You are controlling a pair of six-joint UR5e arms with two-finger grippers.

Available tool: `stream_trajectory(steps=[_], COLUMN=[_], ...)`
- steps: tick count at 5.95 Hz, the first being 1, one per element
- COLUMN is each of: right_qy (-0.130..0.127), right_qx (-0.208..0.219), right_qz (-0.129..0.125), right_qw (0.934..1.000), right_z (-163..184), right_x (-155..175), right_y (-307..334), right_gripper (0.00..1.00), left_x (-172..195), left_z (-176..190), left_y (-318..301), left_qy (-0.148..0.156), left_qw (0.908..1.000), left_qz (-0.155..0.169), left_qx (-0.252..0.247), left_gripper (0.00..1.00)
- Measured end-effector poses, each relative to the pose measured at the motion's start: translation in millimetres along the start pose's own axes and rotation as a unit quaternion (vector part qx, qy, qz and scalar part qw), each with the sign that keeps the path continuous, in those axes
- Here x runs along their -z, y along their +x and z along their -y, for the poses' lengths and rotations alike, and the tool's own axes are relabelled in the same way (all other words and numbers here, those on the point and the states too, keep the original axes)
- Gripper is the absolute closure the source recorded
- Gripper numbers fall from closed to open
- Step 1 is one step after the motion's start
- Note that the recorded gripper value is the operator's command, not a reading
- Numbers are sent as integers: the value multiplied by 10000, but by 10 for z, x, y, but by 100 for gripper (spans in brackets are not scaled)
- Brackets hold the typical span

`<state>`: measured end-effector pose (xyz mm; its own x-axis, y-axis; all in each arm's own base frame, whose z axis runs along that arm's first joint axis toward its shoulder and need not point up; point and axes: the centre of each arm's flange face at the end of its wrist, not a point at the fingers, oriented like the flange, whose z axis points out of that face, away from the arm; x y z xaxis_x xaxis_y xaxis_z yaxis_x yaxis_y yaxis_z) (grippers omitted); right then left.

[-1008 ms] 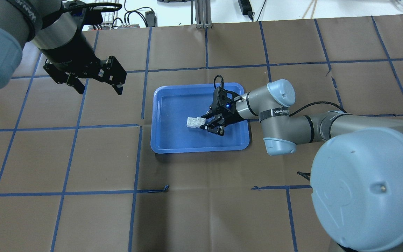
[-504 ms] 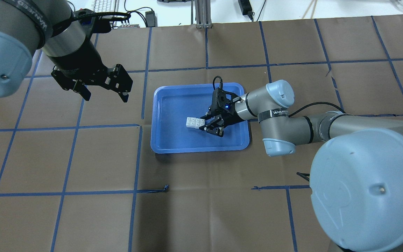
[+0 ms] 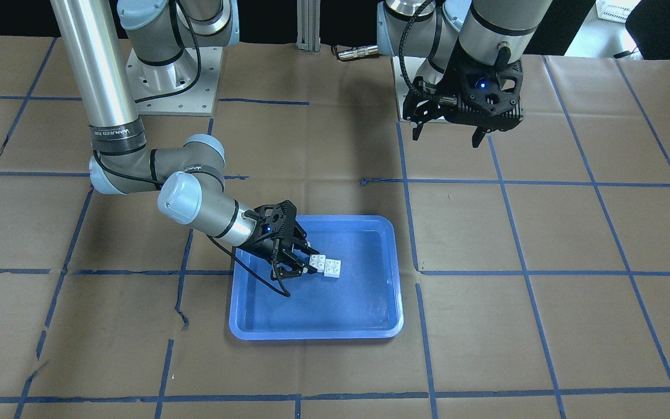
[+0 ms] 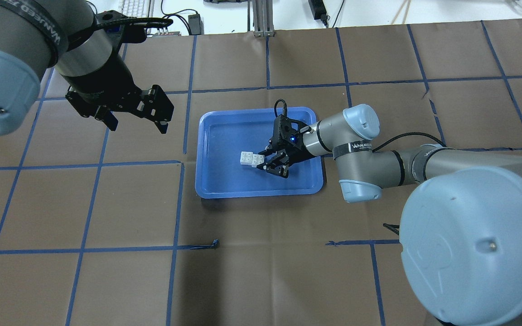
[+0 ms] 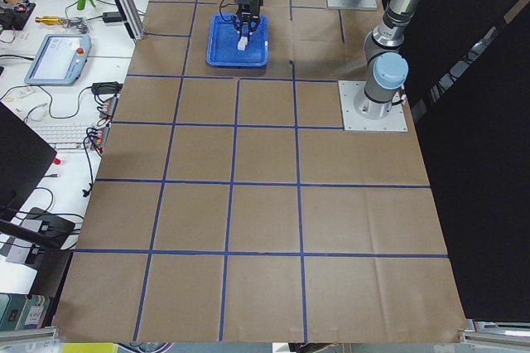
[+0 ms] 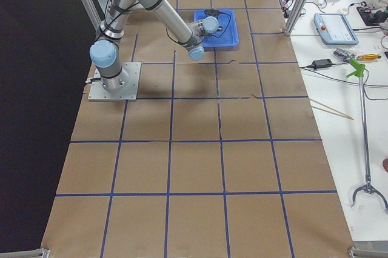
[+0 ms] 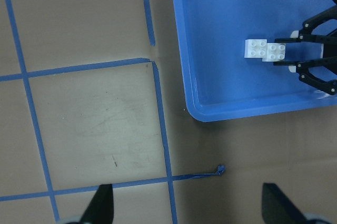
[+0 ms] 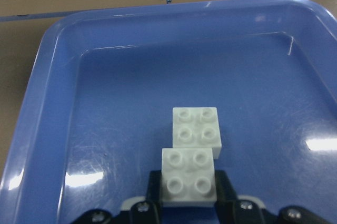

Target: Assemble white blocks and place on blue tray

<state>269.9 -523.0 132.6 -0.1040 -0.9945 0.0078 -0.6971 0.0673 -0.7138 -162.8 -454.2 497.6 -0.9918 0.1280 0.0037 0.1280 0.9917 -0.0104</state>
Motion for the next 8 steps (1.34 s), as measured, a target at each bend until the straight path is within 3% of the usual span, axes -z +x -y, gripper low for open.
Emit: stream_trajectory(steps=[2,4,5,6,8], right_qy=[4,6,6,7,9], right_qx=[9,13,12,13,16], right_qz=[-7,-11,-10,-17,-27], right_qw=[10000,10000,10000,10000,10000], right_z=[2,2,0,-1,0], right_x=[-1,-2,-5,-2,3], right_y=[6,8,10,19,32], right_gripper=[68,68,68,68,68], left_x=[263,530,612,618,499], left_z=[-248,-334,-321,-204,206], left_y=[248,240,229,218,165], left_qy=[207,204,148,192,618], left_qw=[9993,9980,9980,9983,9970], left_qz=[75,448,471,407,378], left_qx=[-315,-392,-388,-365,-275], left_gripper=[0,0,0,0,0])
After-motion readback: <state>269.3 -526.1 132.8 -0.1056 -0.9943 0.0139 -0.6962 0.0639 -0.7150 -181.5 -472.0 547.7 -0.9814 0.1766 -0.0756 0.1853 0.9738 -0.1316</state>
